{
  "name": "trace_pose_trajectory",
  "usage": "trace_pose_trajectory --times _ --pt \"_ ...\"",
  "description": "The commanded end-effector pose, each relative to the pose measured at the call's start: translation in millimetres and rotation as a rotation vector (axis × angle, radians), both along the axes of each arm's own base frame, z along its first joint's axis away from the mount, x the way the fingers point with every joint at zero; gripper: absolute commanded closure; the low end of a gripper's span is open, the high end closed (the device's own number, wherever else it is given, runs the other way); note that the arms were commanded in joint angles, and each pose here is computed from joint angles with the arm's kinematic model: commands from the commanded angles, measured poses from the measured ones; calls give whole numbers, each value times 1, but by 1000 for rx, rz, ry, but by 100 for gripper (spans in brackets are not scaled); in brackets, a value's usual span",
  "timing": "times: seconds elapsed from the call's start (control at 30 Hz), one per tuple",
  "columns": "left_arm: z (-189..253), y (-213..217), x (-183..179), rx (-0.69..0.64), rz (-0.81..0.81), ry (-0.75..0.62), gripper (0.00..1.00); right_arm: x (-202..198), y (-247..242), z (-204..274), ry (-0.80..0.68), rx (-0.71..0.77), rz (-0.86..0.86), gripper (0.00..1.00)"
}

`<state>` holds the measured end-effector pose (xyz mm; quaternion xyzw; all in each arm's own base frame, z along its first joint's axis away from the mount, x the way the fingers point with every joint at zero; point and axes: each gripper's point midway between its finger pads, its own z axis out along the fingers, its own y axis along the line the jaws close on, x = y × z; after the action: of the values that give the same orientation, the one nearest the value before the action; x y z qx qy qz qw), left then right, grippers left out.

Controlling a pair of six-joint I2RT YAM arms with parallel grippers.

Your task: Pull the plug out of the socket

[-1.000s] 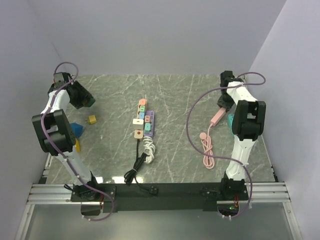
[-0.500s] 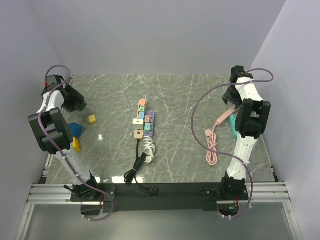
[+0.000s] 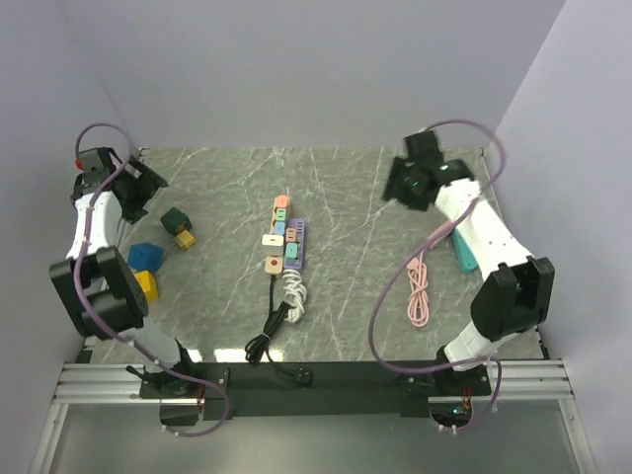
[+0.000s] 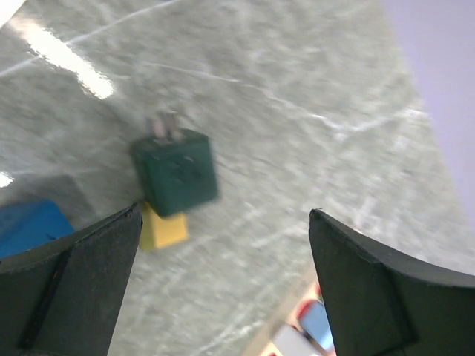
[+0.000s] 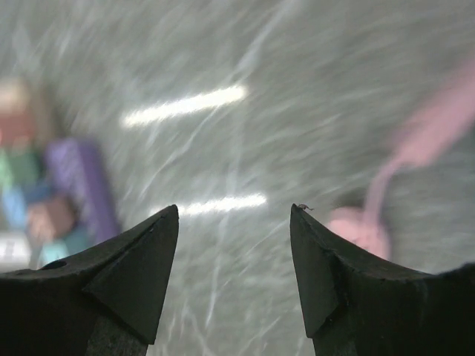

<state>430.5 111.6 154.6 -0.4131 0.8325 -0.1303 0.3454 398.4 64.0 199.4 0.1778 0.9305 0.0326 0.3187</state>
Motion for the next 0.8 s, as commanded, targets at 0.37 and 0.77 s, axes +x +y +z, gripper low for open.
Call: trace_pose_trajectory --times 0.37,0.77 --pt "75 -124 -56 -105 -281 -249 0 -120 244 -58 114 273 637 34" --pt "49 -141 -82 -121 -309 -197 1 -153 295 -125 232 198 705 34"
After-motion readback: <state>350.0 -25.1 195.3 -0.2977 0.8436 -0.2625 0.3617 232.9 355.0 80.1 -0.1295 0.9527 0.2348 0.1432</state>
